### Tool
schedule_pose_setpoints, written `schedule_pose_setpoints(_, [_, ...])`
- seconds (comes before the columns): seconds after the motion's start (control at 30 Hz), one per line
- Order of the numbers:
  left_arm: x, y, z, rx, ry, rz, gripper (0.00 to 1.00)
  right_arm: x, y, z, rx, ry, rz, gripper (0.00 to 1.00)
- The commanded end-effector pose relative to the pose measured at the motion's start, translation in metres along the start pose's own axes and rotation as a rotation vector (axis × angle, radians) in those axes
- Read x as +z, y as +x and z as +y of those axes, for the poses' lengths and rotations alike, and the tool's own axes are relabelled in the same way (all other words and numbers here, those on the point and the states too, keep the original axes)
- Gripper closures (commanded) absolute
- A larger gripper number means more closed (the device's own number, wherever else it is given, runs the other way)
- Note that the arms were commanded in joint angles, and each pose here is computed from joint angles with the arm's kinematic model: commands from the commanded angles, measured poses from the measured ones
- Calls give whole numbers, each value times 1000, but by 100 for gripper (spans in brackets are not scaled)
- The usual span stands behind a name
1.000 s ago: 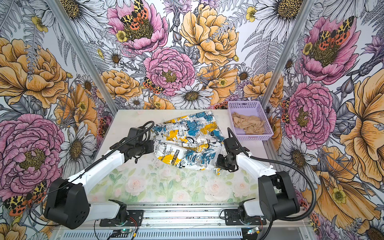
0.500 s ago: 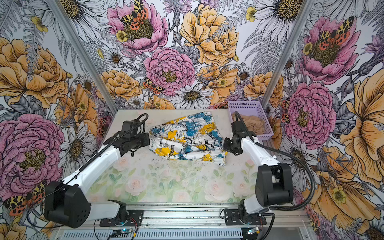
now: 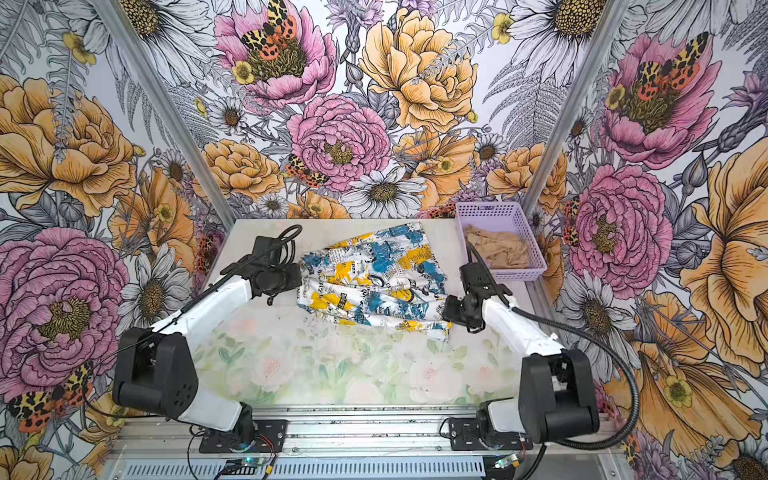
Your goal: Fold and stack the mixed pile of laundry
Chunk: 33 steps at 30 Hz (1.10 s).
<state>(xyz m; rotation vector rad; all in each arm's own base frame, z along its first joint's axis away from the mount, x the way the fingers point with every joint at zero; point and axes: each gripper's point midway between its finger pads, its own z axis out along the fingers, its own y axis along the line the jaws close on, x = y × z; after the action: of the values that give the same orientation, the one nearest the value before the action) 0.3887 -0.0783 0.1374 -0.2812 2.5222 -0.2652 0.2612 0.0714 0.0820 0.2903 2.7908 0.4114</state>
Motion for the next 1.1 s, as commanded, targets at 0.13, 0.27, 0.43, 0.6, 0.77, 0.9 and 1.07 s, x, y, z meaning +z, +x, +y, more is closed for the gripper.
schedule_pose_setpoints(0.13, [-11,-20,-3,12,13,-63,100,7,11,11,10,-76,-94,49])
schedule_pose_setpoints(0.27, [-8,-20,-3,12,13,-59,100,22,11,15,-16,-89,-90,51])
schedule_pose_setpoints(0.43, [-10,-21,-3,16,9,-62,100,30,11,10,-33,-61,-103,64])
schedule_pose_setpoints(0.6, [-9,-21,2,17,-4,-59,100,25,7,9,-51,-55,-140,90])
schedule_pose_setpoints(0.77, [-16,-27,10,8,-19,-68,100,5,8,3,-48,-23,-162,100])
schedule_pose_setpoints(0.9, [-23,-32,22,-3,-37,-72,100,-25,-4,4,-33,-38,-216,100])
schedule_pose_setpoints(1.07, [-39,-33,26,-8,-34,-77,100,-66,-16,17,-32,-92,-269,100])
